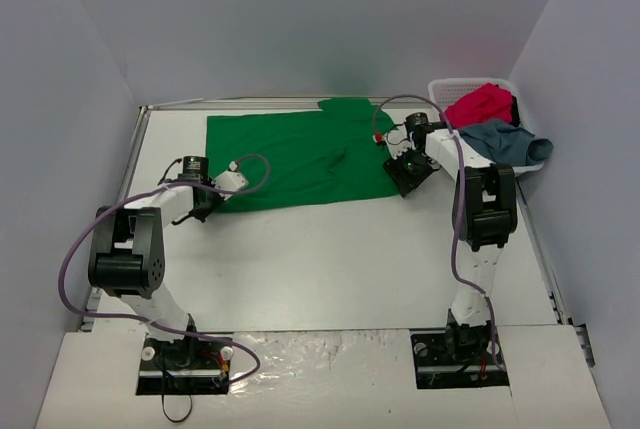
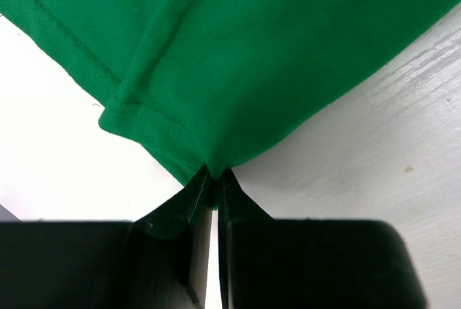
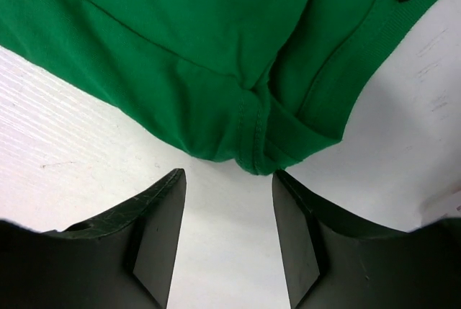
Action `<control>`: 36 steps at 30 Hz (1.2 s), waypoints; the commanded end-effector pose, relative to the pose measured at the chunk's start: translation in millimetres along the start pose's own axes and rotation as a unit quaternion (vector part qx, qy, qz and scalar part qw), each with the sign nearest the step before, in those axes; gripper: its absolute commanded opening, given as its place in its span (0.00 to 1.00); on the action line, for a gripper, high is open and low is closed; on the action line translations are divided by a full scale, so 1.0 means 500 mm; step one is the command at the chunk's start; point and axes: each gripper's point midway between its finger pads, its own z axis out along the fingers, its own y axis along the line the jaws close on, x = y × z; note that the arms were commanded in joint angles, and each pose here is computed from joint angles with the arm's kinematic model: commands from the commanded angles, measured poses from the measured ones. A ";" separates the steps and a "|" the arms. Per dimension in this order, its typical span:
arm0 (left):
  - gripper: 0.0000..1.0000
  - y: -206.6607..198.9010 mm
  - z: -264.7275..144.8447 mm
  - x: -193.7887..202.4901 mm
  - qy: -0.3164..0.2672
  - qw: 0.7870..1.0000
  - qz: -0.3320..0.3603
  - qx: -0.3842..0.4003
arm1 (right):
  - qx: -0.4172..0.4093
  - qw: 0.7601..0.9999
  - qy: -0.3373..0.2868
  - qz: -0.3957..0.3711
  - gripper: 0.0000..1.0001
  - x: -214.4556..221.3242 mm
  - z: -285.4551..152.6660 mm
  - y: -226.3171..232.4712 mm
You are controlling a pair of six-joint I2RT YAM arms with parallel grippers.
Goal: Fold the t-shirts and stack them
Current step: Fold the flattened tshirt in 1/3 of the way
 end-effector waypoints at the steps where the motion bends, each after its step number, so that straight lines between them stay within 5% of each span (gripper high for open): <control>1: 0.02 0.004 -0.026 0.009 0.011 1.000 -0.010 0.001 | 0.005 1.000 0.012 0.000 0.48 0.007 -0.022 -0.012; 11: 0.02 -0.004 -0.023 0.014 0.015 1.000 -0.012 0.006 | -0.005 0.999 0.040 0.004 0.46 0.032 0.027 -0.028; 12: 0.02 -0.003 -0.024 0.015 0.016 1.000 -0.013 0.005 | -0.008 0.999 0.044 0.005 0.41 0.037 0.035 -0.029; 15: 0.02 -0.002 -0.025 0.014 0.016 1.000 -0.014 0.005 | -0.019 0.999 0.047 0.011 0.02 0.050 0.042 -0.029; 16: 0.02 -0.001 -0.027 0.014 0.016 1.000 -0.014 0.005 | -0.022 0.999 0.046 0.010 0.00 0.051 0.043 -0.027; 24: 0.03 0.002 -0.071 0.005 0.006 1.000 -0.013 0.000 | -0.038 0.998 0.045 0.002 0.00 0.094 -0.011 0.013; 36: 0.02 -0.111 -0.194 0.070 0.001 0.998 0.037 0.045 | -0.055 0.997 0.055 -0.028 0.00 0.188 -0.110 0.096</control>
